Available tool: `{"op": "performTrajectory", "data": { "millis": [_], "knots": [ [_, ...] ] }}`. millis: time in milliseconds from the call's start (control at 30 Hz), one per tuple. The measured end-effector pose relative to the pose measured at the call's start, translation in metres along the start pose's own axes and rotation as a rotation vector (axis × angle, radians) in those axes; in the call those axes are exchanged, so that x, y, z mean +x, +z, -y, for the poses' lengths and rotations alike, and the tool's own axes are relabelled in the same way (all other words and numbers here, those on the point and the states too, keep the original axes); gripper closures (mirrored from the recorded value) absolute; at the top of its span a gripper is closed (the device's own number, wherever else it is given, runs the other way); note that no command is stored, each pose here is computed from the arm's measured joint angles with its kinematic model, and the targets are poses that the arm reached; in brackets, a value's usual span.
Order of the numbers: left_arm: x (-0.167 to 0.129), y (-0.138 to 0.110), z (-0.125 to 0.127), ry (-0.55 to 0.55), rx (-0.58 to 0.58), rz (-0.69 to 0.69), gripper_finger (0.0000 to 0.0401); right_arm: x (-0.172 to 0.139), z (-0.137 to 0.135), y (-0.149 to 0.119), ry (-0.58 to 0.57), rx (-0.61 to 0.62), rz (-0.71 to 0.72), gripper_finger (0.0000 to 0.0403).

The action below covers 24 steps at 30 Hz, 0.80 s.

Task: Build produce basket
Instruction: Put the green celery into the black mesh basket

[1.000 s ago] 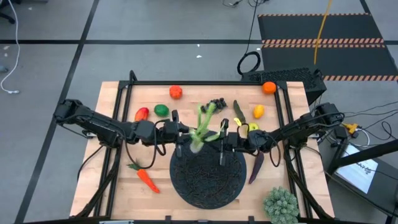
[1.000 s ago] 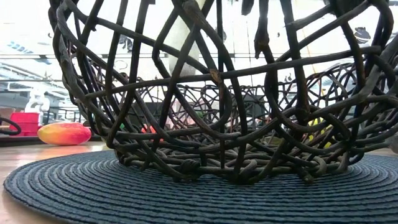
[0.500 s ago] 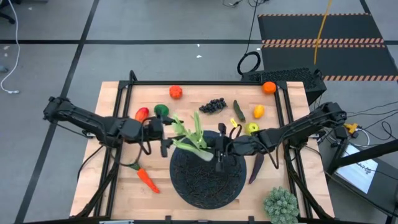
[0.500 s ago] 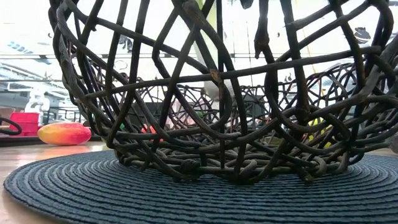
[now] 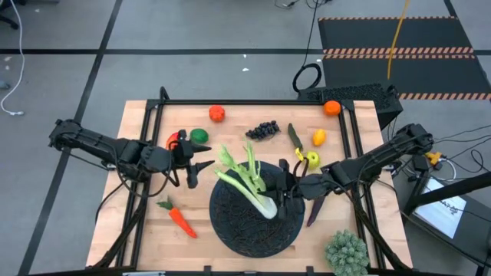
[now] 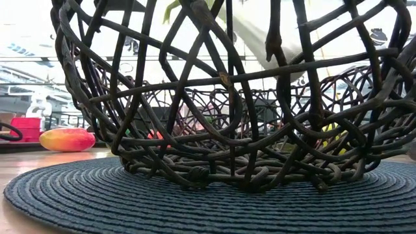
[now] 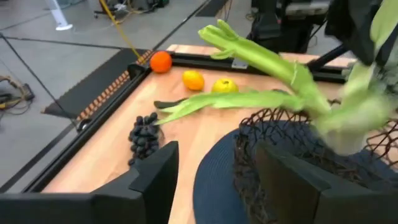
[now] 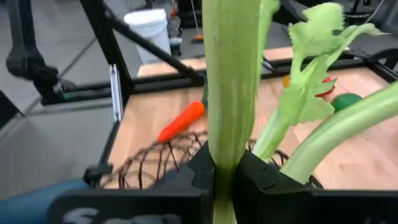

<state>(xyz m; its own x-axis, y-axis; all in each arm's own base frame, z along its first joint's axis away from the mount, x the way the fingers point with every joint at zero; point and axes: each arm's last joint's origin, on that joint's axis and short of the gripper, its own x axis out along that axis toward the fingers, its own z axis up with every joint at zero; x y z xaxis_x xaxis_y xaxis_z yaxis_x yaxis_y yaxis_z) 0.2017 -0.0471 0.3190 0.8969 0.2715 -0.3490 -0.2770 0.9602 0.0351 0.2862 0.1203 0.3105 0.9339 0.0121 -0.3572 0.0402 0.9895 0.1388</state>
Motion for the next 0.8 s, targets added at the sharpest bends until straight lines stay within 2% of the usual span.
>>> {"op": "performTrajectory", "data": {
  "millis": [167, 333, 600, 800],
  "knots": [
    [0.0, 0.0, 0.0, 0.0, 0.005, 0.001, 0.0216, -0.007, -0.003, 0.0, -0.034, 0.013, 0.007, 0.0381],
    [0.0, -0.003, -0.001, 0.006, 0.023, -0.027, 0.0228, -0.008, -0.007, -0.002, -0.021, 0.053, 0.004, 0.0381],
    [-0.001, -0.006, -0.002, 0.016, 0.047, -0.058, 0.0229, -0.001, -0.006, -0.012, -0.04, 0.062, -0.04, 0.038],
    [-0.001, -0.009, -0.004, 0.051, 0.058, -0.08, 0.0229, 0.007, 0.002, -0.017, -0.04, 0.086, 0.035, 0.038]
  ]
}}
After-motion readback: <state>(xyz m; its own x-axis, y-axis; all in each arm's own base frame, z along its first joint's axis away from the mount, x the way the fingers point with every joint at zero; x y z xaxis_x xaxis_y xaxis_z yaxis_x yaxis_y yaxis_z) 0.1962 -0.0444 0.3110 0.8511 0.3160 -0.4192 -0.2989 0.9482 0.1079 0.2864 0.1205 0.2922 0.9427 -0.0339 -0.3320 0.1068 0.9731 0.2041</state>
